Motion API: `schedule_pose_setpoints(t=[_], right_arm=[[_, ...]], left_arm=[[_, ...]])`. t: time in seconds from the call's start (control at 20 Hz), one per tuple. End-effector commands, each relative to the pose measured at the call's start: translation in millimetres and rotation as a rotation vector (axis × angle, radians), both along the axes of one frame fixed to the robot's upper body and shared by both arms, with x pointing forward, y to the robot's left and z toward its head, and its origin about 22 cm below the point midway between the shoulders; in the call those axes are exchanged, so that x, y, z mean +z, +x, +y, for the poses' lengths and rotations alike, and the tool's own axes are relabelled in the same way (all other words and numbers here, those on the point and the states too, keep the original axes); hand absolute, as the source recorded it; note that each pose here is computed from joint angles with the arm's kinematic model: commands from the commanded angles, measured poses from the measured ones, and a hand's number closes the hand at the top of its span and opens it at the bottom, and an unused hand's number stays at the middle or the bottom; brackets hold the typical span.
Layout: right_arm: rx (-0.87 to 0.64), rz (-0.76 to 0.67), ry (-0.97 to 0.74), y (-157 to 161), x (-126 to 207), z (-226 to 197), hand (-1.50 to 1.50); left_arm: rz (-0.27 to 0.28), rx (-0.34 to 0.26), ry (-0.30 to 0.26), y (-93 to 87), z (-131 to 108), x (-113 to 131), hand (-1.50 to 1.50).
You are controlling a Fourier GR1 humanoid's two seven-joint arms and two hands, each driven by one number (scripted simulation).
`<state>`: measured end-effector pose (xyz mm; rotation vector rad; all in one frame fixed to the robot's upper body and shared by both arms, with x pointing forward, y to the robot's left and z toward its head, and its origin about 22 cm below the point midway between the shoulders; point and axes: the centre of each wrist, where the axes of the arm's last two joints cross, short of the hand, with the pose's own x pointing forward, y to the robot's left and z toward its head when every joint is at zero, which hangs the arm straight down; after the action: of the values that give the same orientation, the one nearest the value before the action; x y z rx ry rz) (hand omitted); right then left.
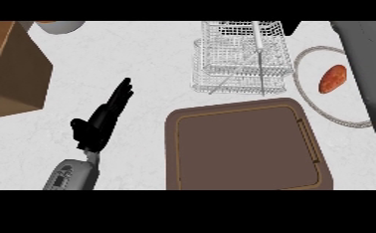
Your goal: Pick the lemon from the tray and place it in the tiered basket
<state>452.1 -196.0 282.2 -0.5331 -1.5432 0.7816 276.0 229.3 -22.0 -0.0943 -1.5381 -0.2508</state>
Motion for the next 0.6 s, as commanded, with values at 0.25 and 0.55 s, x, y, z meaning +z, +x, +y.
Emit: schedule_pose_setpoints(t=[0.25,0.55], right_arm=[[0.063,0.048,0.067,17,-29,44,1.50],[0.083,0.144,0.164,21,-37,61,1.50]], left_arm=[[0.007,0.002,-0.004,-2.9,3,2,0.00],[0.005,0.021,-0.018,2.1,1,8,0.00]])
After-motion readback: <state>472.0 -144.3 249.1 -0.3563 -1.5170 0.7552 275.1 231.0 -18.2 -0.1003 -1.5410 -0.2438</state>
